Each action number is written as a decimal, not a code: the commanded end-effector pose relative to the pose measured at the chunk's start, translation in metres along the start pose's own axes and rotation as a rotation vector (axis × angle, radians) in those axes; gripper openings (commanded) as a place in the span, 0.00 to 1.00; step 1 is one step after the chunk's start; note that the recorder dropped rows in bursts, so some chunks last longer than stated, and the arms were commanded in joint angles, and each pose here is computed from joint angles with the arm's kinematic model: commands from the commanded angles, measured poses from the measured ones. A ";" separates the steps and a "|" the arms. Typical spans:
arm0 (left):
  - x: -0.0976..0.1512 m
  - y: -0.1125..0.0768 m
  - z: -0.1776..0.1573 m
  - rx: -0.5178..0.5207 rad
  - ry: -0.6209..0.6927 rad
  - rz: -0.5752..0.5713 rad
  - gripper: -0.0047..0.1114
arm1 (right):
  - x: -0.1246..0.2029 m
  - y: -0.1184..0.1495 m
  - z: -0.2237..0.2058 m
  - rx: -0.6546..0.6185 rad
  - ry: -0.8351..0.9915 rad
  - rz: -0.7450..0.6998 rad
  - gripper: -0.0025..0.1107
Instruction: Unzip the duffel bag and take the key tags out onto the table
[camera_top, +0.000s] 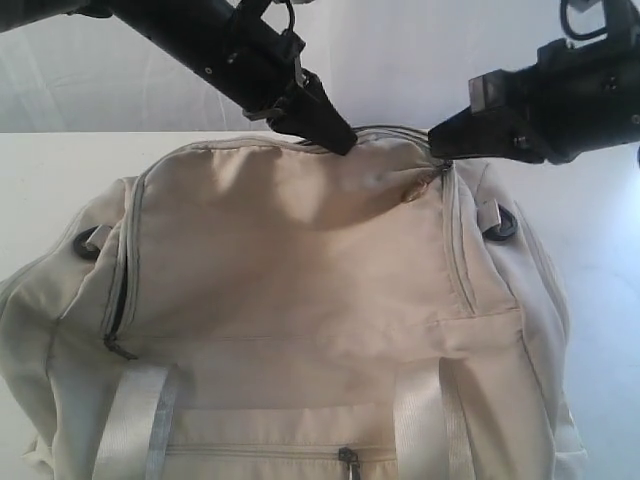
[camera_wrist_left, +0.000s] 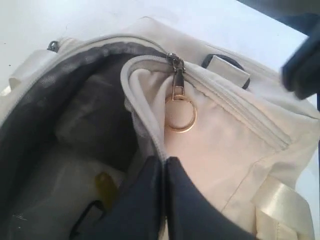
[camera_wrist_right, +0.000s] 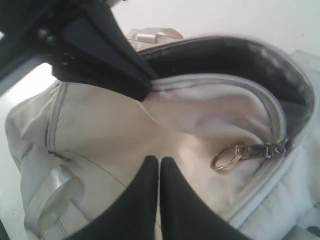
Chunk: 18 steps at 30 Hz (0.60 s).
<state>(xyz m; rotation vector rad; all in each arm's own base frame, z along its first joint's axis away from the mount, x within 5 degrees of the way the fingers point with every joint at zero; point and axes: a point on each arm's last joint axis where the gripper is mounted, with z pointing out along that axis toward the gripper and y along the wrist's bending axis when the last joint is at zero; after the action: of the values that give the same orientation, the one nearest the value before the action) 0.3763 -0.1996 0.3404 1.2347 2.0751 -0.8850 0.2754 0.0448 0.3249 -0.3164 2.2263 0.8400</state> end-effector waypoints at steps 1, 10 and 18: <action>-0.010 -0.015 -0.018 0.015 -0.044 0.039 0.04 | 0.009 -0.016 0.031 -0.035 0.084 0.057 0.15; -0.018 -0.030 -0.036 -0.007 -0.071 0.097 0.04 | 0.015 -0.031 0.038 0.072 0.142 0.064 0.32; -0.019 -0.034 -0.040 -0.007 -0.075 0.110 0.04 | 0.009 -0.035 0.040 0.101 0.067 0.101 0.32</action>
<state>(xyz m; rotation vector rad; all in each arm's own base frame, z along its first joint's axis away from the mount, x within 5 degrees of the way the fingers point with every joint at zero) 0.3551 -0.1915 0.3788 1.2674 1.9619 -0.8347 0.3049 0.0454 0.2820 -0.2069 2.3621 0.7877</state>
